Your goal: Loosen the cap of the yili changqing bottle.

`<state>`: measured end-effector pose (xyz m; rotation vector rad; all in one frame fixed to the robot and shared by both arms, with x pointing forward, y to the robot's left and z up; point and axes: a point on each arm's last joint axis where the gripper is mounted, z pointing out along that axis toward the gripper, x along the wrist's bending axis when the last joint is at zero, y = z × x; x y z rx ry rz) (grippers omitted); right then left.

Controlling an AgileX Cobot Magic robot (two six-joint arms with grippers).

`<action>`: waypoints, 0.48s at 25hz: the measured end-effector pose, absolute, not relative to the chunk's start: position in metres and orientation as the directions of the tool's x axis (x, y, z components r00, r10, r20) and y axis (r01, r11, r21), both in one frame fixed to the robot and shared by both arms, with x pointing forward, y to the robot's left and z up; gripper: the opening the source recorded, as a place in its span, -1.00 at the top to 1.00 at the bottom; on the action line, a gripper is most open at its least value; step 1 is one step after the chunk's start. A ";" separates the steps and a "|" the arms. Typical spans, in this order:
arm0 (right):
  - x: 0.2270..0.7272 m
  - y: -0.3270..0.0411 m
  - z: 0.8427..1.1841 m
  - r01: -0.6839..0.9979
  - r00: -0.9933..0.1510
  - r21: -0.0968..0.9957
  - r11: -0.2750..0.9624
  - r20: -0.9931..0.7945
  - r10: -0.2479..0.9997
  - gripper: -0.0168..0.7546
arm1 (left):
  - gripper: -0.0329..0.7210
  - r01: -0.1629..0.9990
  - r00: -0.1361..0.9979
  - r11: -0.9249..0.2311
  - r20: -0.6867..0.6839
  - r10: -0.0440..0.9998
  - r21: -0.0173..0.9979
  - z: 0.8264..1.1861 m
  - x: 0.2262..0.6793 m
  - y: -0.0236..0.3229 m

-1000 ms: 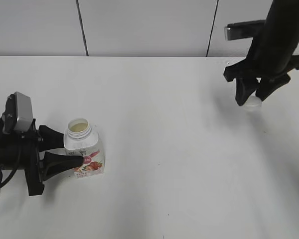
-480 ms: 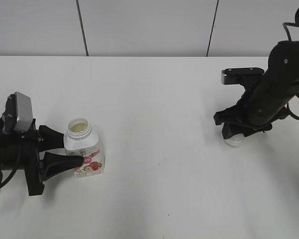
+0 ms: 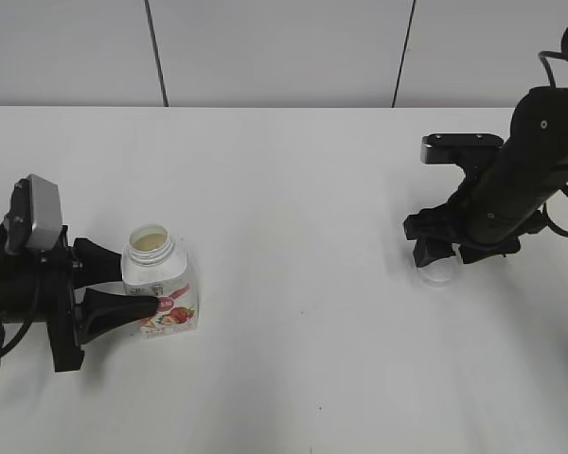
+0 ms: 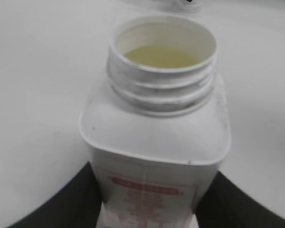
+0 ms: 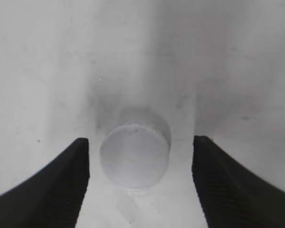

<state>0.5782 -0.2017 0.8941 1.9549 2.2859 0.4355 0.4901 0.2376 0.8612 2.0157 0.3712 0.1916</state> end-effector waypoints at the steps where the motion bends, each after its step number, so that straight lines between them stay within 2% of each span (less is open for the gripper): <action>1: 0.578 -0.202 0.894 0.952 -0.169 0.275 0.134 0.108 0.980 -0.47 | -0.04 0.177 0.940 -0.421 -0.025 0.342 0.890 0.861 0.490 0.238; 8: 0.573 -0.202 0.893 0.964 -0.168 0.224 0.140 0.111 0.980 -0.53 | -0.05 0.180 0.941 -0.421 -0.030 0.337 0.889 0.861 0.490 0.237; 12: 0.573 -0.202 0.893 0.965 -0.167 0.220 0.140 0.112 0.980 -0.53 | -0.30 0.210 0.938 -0.447 -0.049 0.344 0.869 0.858 0.489 0.239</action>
